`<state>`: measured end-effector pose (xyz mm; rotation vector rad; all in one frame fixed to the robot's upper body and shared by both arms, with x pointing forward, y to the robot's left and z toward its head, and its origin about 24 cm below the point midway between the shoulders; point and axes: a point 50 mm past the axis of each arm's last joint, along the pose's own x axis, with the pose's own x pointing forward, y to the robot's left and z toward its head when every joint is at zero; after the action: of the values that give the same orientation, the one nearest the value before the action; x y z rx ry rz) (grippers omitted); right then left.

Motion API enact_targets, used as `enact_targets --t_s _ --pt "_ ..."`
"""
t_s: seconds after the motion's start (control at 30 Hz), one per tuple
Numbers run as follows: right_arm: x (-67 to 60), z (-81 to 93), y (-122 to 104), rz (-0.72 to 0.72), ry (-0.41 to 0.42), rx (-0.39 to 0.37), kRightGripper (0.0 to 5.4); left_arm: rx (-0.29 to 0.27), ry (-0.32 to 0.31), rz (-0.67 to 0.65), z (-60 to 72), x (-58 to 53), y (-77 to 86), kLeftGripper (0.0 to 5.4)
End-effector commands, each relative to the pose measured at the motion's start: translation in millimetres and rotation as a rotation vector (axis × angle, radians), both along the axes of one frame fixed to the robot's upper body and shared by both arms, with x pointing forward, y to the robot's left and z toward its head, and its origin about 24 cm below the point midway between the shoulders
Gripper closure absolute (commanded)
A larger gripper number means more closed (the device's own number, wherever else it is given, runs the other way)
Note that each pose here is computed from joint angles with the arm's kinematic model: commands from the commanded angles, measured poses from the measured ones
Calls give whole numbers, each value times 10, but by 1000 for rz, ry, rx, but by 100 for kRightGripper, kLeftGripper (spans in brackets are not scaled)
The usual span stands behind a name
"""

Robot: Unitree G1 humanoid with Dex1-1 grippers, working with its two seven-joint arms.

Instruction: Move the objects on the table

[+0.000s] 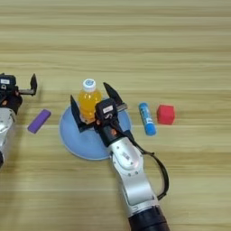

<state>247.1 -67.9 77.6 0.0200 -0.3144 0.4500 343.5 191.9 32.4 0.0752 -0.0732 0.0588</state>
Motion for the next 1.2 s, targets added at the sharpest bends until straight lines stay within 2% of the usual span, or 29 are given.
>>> enact_targets --t_s 0.03,0.27,0.37,0.67,0.73,0.83,0.9,0.97,1.07,1.2 --pt "-28 73 -34 -3 -25 -1 2 18 -12 -4 32 15 -2 0" --pt "-116 366 -131 -29 -168 57 2 20 -10 -5 30 16 -3 0" --pt "-118 482 -259 -93 -225 93 2 20 -10 -4 29 16 -3 0" --pt "12 493 -778 -340 -228 100 2 22 -15 -6 32 13 -5 0" --pt "36 480 -866 -382 -220 106 2 22 -15 -6 33 14 -7 0" --pt "82 425 -1054 -506 -199 74 2 22 -16 -7 34 14 -7 0" --pt "118 360 -1166 -589 -164 36 2 22 -17 -7 35 14 -7 0" --pt "173 234 -1302 -677 -95 -18 2 22 -17 -7 35 15 -6 0" --pt "230 80 -1408 -726 -16 -48 2 22 -17 -8 34 14 -9 0" --pt "265 -9 -1473 -755 31 -58 2 21 -20 -8 35 12 -12 0"
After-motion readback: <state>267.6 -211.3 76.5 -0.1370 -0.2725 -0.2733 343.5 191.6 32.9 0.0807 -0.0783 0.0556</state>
